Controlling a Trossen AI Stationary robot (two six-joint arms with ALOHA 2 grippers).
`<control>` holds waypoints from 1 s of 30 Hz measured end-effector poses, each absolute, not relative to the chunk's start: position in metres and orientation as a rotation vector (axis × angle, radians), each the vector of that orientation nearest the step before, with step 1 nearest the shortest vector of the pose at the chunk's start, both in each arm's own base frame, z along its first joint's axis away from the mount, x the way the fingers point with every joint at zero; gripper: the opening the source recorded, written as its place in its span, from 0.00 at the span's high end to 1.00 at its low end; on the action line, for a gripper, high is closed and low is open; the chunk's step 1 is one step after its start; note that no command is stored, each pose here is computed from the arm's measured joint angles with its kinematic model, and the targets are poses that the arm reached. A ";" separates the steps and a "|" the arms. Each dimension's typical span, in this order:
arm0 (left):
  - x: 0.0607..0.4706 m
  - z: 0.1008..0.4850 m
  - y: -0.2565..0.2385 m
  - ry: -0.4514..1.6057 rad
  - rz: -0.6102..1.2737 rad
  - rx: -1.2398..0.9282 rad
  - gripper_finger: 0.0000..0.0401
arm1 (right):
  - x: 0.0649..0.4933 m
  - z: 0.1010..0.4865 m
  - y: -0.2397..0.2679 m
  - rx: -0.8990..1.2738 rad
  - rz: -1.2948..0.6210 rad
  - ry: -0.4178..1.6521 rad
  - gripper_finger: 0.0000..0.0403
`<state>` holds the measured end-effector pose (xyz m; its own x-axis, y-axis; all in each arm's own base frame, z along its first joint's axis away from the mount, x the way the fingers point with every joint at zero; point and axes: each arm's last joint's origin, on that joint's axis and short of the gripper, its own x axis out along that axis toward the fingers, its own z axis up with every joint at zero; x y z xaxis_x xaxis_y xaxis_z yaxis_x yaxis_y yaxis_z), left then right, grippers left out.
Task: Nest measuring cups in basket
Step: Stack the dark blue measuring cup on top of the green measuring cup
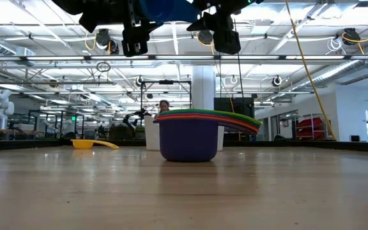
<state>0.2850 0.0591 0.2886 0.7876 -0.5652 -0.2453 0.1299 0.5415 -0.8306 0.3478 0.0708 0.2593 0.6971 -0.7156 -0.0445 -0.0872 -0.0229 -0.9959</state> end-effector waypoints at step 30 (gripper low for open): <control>0.273 0.295 0.077 0.479 -0.440 -0.849 0.33 | 0.346 0.257 0.077 -1.470 -0.565 0.655 0.99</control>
